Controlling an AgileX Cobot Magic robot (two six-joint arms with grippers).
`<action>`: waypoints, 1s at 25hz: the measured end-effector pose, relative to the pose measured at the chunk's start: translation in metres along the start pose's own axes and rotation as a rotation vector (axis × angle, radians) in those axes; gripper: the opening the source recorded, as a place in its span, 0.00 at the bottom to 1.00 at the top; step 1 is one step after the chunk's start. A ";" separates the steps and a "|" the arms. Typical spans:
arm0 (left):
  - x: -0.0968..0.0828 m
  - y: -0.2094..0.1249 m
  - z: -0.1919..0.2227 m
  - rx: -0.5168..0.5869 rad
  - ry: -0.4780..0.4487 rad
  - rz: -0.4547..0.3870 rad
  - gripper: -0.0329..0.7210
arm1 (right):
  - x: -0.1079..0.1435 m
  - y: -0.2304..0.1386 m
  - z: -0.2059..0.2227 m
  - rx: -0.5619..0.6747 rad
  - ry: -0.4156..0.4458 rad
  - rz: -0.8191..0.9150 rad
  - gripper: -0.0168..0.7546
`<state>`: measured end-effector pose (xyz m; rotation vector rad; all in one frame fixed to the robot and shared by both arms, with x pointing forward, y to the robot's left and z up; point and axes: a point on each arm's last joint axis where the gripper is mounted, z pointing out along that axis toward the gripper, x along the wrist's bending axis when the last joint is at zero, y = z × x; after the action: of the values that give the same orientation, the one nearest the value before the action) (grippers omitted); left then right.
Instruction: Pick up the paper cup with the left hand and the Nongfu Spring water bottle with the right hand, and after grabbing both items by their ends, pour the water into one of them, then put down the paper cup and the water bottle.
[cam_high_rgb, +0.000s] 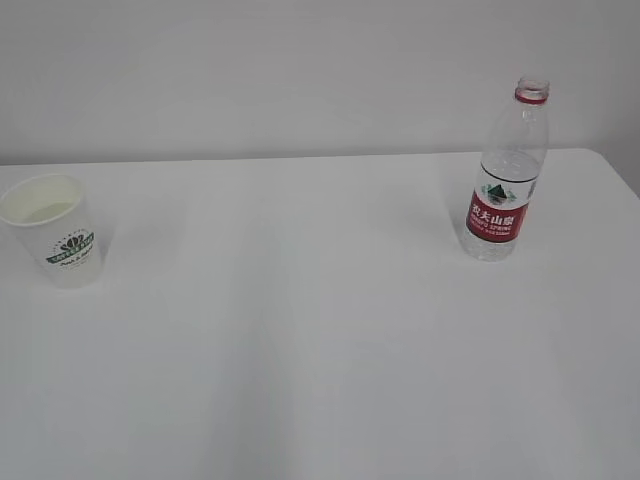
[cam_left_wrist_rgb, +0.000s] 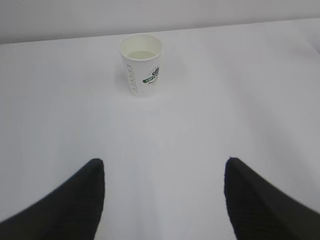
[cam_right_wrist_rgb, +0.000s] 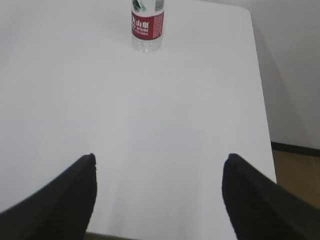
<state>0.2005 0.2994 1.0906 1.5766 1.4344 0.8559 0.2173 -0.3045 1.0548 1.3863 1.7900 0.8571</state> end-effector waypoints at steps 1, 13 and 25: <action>0.000 -0.002 0.002 0.010 -0.001 -0.001 0.73 | 0.000 -0.001 0.000 0.014 0.000 -0.001 0.79; 0.003 -0.023 0.028 0.149 0.014 0.008 0.68 | 0.000 -0.007 0.004 0.061 -0.005 0.003 0.79; 0.004 -0.019 0.040 0.051 0.020 0.010 0.67 | -0.001 -0.004 0.015 -0.004 -0.019 0.002 0.79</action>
<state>0.2287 0.2989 1.0562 1.6190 1.4738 0.8491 0.2283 -0.3047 1.0433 1.3889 1.7720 0.8457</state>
